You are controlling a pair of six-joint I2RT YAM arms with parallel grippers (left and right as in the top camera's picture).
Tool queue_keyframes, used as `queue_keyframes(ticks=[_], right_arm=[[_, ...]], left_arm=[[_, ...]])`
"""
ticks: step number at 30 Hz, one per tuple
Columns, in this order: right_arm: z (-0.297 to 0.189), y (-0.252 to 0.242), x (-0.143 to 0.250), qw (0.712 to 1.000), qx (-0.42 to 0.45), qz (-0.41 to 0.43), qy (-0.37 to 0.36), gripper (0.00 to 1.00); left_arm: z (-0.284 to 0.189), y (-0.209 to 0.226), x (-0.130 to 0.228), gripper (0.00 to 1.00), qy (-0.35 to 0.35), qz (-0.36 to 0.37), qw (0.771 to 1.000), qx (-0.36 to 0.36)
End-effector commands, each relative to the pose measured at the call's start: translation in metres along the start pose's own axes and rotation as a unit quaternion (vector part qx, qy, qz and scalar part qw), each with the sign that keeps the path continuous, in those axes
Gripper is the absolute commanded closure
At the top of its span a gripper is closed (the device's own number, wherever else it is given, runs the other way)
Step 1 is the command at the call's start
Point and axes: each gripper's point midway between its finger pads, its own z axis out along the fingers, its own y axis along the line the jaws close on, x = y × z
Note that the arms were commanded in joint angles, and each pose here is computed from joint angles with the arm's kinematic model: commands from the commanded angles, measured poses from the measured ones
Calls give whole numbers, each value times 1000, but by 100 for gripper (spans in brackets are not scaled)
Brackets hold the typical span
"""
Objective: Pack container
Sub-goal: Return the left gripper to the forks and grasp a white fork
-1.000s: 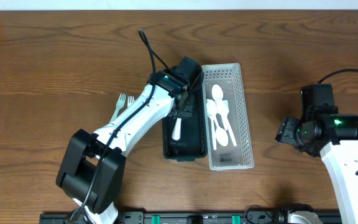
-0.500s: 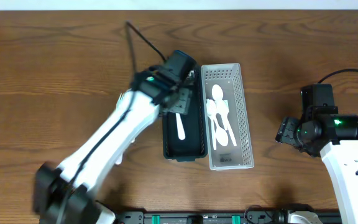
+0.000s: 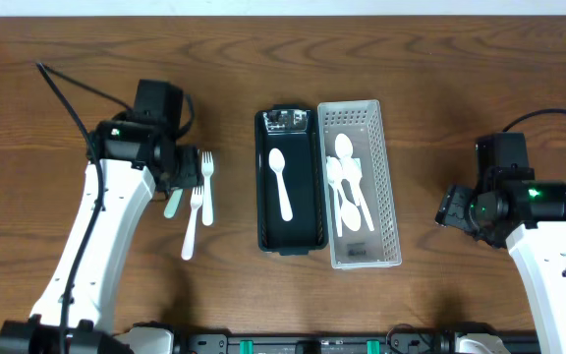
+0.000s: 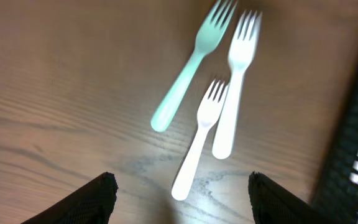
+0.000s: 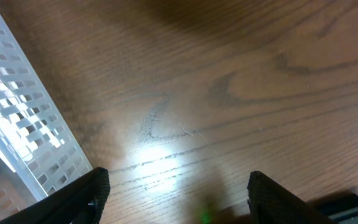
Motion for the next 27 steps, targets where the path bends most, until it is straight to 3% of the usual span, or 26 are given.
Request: queue_keyframes(ticks=[1, 11, 27], right_arm=[[0, -2, -1, 1000, 3, -2, 2, 26], [0, -2, 0, 1000, 4, -2, 4, 25], [0, -3, 1, 1000, 5, -3, 6, 25]], left_arm=[[29, 0, 25, 29, 42, 5, 999, 16], [81, 6, 65, 29, 78, 3, 997, 8], [123, 2, 69, 25, 110, 8, 994, -1]])
